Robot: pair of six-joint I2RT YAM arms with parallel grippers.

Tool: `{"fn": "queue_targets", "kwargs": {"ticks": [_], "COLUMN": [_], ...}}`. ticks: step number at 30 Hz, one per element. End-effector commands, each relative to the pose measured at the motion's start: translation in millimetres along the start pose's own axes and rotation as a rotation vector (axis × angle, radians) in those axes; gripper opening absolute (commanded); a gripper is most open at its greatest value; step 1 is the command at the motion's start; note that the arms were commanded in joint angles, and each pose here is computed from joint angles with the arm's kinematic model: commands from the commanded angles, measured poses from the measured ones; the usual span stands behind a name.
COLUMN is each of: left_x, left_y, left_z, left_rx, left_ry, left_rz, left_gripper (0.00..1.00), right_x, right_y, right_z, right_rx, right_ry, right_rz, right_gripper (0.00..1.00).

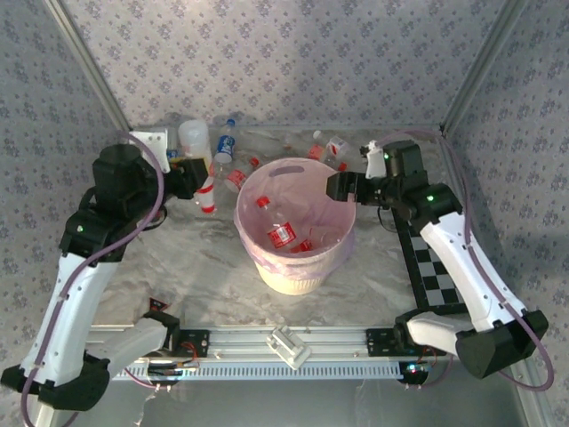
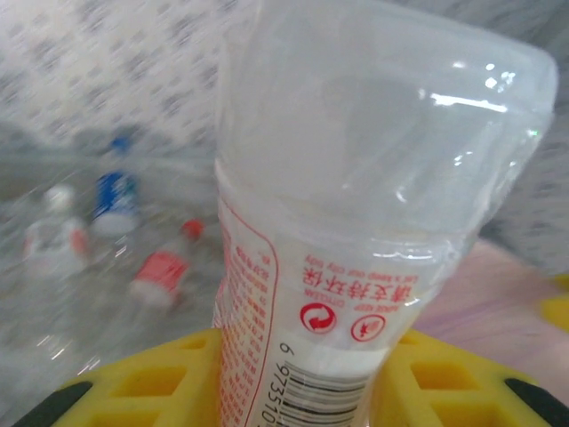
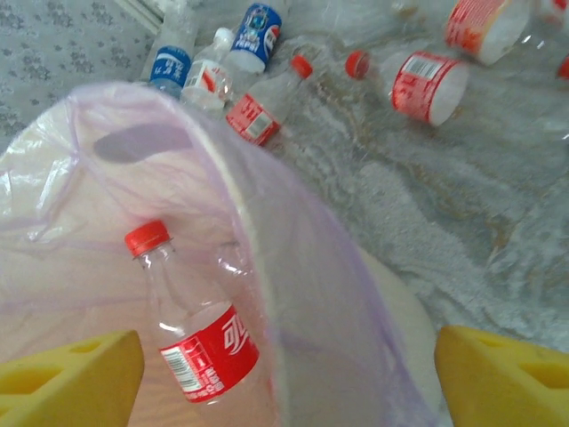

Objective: Put the plastic bottles in the bin

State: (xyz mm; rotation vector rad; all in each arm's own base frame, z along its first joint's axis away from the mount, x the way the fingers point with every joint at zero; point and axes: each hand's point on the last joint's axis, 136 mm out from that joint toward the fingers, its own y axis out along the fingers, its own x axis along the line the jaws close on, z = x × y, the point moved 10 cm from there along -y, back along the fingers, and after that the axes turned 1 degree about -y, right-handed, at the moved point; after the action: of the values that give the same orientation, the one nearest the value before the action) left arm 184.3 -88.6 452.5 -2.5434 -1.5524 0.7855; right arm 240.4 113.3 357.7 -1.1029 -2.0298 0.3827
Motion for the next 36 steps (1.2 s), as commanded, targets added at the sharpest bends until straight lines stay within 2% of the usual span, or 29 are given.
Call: {"fn": "queue_targets", "kwargs": {"ticks": [1, 7, 9, 11, 15, 23, 30, 36], "left_x": [-35, -81, -94, -106, -110, -101, -85, -79], "left_y": [-1, 24, 40, 63, 96, 119, 143, 163], "left_z": [-24, -34, -27, -9, 28, 90, 138, 173], "left_rx": [-0.065, -0.022, 0.013, 0.103, 0.261, 0.517, 0.663, 0.753], "left_ry": [0.026, 0.095, 0.096, 0.115, 0.170, 0.232, 0.208, 0.239], "left_rz": [0.209, 0.352, 0.390, 0.401, 0.310, 0.203, 0.112, 0.042], "left_gripper": [0.37, 0.36, 0.35, 0.35, 0.33, 0.31, 0.32, 0.36], "right_x": [-3, -19, -24, -28, -31, -42, -47, -57], "right_y": [-27, -50, -54, -55, -55, -53, -46, -35], "right_z": [-9, -7, -6, -6, -4, -5, -4, 1], "right_rx": [-0.063, -0.103, -0.116, -0.117, -0.111, -0.103, -0.086, -0.056], "right_ry": [-0.015, 0.038, 0.051, 0.061, 0.064, 0.080, 0.091, 0.099], "right_rz": [0.055, 0.121, 0.133, 0.142, 0.147, 0.164, 0.166, 0.199], "right_gripper": [0.89, 0.89, 0.89, 0.89, 0.89, 0.89, 0.89, 0.89]}}
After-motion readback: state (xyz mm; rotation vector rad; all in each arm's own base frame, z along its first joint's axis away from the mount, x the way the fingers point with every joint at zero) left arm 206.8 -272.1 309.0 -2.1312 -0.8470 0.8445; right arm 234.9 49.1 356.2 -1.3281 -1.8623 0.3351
